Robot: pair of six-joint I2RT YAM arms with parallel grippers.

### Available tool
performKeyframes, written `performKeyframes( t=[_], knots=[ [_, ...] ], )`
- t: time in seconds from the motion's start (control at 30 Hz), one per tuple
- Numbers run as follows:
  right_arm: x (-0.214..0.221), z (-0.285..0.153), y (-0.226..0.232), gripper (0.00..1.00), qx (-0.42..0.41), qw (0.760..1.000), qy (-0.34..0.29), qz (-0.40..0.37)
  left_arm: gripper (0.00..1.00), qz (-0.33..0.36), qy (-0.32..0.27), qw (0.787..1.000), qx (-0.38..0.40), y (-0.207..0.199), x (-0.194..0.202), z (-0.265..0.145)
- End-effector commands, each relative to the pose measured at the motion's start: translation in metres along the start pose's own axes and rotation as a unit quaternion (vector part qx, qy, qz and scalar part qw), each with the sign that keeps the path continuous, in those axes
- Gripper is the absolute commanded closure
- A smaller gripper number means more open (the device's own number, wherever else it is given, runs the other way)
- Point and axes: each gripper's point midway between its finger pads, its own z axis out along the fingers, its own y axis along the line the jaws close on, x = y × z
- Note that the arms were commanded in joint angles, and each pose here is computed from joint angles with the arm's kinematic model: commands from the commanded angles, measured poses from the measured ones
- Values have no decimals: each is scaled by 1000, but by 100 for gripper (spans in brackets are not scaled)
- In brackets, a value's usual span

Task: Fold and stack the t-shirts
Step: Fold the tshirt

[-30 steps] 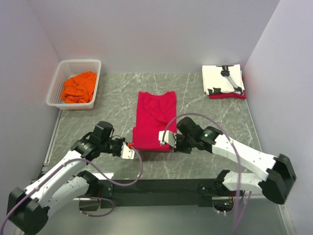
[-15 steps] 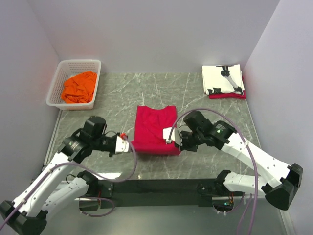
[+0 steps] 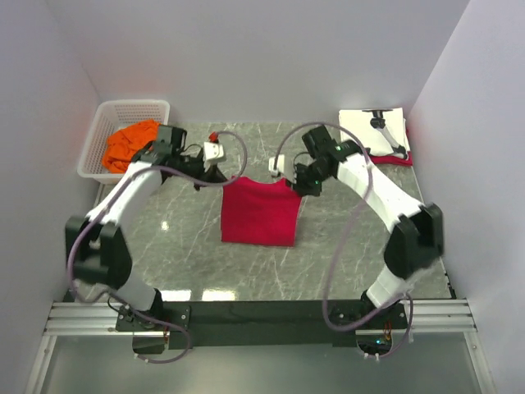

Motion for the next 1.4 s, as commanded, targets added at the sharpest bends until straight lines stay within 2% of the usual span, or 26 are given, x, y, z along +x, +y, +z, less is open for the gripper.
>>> performKeyframes(
  t=[0.0,0.03,0.07,0.13,0.17,0.27,0.37,0.43,0.6,0.63,0.67,0.7,0.73,0.8,0.87,0.93,0.97,1.0,1.07,1.13,1.23,1.33,1.37],
  knots=[
    [16,25,-45,100,-3,1000,25,-6,99,7,-17,1000,-25,54,-8,16],
    [19,33,-54,100,-7,1000,30,1,99,-7,-9,1000,-23,62,2,22],
    [15,32,-72,100,3,1000,25,8,99,-44,16,999,-19,72,31,39],
    [29,64,-81,100,-26,998,41,33,99,-69,33,997,-28,91,45,50],
    [30,67,-89,100,-24,998,42,42,99,-106,56,993,-20,95,72,65],
    [52,98,-92,100,-32,995,68,69,99,-159,71,984,-32,117,90,82],
    [60,115,-96,100,-31,992,80,92,99,-200,88,976,-21,112,111,93],
    [62,119,-94,100,-38,991,81,103,99,-215,95,972,-15,102,117,91],
    [49,109,-63,100,-54,990,71,110,99,-260,107,959,36,33,125,81],
    [50,114,-41,100,-77,988,74,113,99,-244,90,965,31,28,110,74],
    [47,114,-30,100,-84,987,71,118,99,-266,101,958,42,3,121,72],
    [40,105,-22,100,-82,988,62,115,99,-266,101,958,44,-6,120,68],
    [41,111,5,100,-112,985,64,118,99,-257,94,961,45,-15,110,62],
    [31,101,29,100,-121,984,53,122,99,-273,101,955,59,-40,118,55],
    [27,95,59,98,-144,980,45,132,96,-267,99,956,73,-62,116,45],
    [26,90,67,84,-147,977,38,152,89,-246,89,962,74,-72,107,35],
    [26,85,63,66,-143,973,35,175,82,-239,86,964,79,-79,106,32],
    [27,81,57,64,-139,972,31,189,79,-227,82,967,76,-80,102,29],
    [20,72,38,63,-132,967,16,220,73,-191,68,978,56,-76,89,21],
    [6,56,4,62,-116,961,-29,250,70,-149,49,987,38,-68,75,18],
    [-15,55,-9,62,-158,940,-54,298,61,-65,40,996,44,-66,63,28],
    [-41,71,-18,62,-207,915,-89,334,56,-8,46,996,75,-74,56,48],
    [-38,86,-18,61,-225,906,-83,349,51,19,44,996,81,-73,52,54]
  ],
)
